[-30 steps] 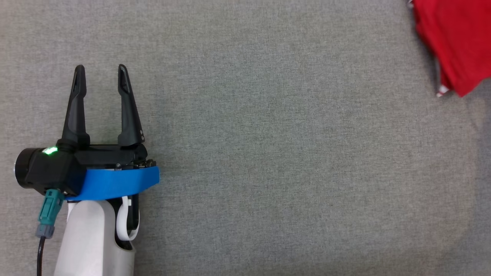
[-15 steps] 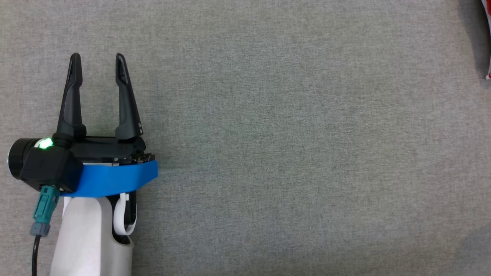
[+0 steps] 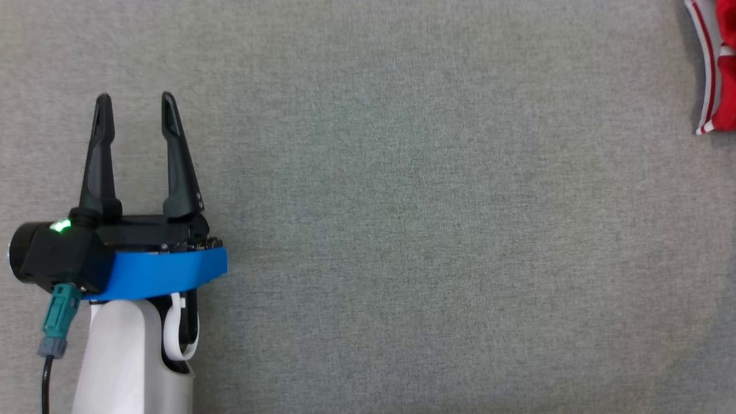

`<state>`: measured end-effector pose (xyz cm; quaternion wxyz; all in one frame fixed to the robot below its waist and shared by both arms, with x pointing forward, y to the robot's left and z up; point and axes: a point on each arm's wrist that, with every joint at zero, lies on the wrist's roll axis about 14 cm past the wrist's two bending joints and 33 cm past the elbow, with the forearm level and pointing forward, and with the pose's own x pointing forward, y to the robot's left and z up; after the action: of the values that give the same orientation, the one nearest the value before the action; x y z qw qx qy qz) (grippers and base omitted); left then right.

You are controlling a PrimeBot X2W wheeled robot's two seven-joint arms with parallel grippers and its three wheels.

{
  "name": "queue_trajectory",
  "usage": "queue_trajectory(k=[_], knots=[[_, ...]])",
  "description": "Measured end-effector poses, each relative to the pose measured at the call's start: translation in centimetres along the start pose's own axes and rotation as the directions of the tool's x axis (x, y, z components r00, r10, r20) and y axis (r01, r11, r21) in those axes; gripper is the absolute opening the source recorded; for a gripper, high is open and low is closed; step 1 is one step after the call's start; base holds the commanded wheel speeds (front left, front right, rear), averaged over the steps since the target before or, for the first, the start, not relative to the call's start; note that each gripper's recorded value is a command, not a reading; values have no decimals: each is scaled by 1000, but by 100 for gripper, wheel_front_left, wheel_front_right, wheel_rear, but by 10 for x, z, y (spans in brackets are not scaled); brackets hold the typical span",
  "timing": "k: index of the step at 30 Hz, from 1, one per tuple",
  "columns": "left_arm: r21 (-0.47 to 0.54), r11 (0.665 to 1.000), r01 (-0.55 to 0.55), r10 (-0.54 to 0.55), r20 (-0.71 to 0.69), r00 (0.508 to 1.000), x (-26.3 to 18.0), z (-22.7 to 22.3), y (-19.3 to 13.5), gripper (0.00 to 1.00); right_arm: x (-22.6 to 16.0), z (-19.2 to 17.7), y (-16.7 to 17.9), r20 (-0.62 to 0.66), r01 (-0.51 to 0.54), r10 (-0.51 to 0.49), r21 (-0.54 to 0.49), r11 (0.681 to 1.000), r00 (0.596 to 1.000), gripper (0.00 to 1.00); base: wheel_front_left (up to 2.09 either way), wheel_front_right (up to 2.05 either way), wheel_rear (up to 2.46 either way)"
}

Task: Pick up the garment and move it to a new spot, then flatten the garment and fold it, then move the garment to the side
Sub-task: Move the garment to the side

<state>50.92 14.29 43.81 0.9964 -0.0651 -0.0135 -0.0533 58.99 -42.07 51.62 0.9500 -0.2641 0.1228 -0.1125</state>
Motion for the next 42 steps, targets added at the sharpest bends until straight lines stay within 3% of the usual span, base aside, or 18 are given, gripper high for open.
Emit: queue_trajectory(k=[6, 10, 21, 30, 42], knots=[[7, 999, -35, 35, 24, 999, -20, 24, 8, 100, -14, 58, 26, 190, -60, 44, 79, 995, 981, 100, 0, 0, 0], [14, 998, -68, 67, 40, 997, -38, 40, 15, 100, -34, 83, 66, 278, -156, 120, 112, 981, 953, 100, 0, 0, 0], [20, 991, -134, 132, 63, 989, -91, 67, 30, 100, -101, 145, 149, 483, -382, 233, 237, 894, 844, 100, 0, 0, 0], [13, 991, -135, 134, 71, 988, -120, 76, 25, 100, -165, 129, 188, 500, -473, 277, 321, 820, 821, 100, 0, 0, 0], [7, 995, -98, 97, 75, 992, -137, 78, 10, 100, -229, 85, 179, 456, -428, 206, 461, 777, 866, 100, 0, 0, 0]])
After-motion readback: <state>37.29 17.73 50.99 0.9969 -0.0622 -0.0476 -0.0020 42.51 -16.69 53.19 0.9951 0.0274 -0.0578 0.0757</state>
